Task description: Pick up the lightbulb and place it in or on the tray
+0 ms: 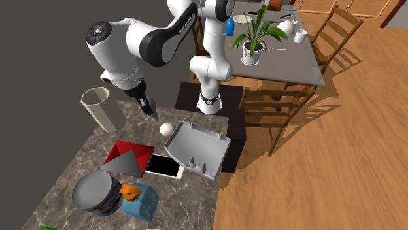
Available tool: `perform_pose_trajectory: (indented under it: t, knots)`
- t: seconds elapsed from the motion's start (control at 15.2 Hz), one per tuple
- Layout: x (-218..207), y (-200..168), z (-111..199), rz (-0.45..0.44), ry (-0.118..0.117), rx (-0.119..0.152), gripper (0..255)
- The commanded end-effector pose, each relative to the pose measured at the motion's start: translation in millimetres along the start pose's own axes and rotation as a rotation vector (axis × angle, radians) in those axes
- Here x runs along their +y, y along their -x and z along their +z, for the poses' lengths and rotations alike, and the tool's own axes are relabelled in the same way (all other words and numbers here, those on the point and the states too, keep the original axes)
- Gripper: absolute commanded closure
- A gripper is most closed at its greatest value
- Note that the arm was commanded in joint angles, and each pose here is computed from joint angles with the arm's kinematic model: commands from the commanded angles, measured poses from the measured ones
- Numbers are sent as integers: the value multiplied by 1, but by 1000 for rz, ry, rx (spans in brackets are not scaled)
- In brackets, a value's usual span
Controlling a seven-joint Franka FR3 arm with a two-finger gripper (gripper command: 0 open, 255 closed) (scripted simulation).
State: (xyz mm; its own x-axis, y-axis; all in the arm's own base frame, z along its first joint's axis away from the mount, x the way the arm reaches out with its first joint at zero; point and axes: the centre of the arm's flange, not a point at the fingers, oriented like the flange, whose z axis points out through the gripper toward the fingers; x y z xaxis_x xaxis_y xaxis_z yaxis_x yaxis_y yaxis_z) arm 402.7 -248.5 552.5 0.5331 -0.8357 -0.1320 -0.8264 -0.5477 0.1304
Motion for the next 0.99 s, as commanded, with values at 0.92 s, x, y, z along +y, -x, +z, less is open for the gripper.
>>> perform_pose_trajectory:
  t: [0.92]
  knots:
    - [-14, 21, -74, 0, 0, 0, 255]
